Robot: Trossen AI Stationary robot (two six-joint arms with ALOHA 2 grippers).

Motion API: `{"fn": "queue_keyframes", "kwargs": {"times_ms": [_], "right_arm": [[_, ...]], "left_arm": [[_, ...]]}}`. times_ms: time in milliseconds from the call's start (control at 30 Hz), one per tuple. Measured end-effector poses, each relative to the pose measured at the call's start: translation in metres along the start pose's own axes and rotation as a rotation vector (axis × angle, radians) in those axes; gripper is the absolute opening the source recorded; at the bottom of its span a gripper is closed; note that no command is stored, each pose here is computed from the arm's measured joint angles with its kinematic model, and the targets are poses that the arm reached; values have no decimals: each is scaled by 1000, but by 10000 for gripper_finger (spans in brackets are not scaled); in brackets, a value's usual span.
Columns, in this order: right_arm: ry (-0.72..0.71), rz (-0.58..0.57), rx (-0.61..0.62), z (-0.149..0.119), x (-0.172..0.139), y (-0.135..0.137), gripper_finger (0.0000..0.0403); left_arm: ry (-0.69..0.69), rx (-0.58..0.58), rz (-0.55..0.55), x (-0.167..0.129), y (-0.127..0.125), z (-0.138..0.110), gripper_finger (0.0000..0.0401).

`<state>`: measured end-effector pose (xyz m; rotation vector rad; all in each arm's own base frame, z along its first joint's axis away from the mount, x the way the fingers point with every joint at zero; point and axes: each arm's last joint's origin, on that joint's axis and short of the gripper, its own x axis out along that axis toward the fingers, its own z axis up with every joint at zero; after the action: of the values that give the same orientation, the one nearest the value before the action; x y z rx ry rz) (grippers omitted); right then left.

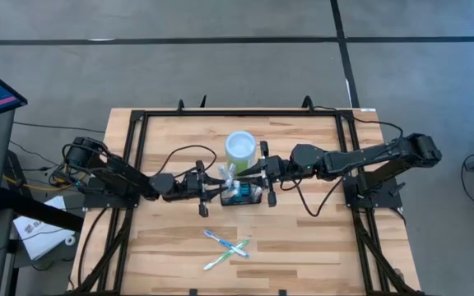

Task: Pick & Place toothbrushing station
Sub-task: Put the right green toothbrush into the wire organizer

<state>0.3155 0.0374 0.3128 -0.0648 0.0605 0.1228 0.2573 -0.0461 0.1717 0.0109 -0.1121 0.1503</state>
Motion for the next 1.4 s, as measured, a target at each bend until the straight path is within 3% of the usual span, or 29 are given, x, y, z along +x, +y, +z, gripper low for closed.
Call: {"fn": "queue_keyframes", "kwargs": {"times_ms": [233, 500, 900, 1400], "right_arm": [[1, 0, 0, -1, 0, 0, 48], [4, 0, 0, -1, 1, 0, 48], [3, 0, 0, -1, 1, 0, 48], [4, 0, 0, -1, 1, 0, 48]], "left_arm": [[3, 13, 9, 8, 0, 6, 76], [29, 26, 1, 7, -1, 4, 11], [34, 29, 17, 5, -4, 3, 10], [61, -47, 91, -2, 0, -4, 14]]}}
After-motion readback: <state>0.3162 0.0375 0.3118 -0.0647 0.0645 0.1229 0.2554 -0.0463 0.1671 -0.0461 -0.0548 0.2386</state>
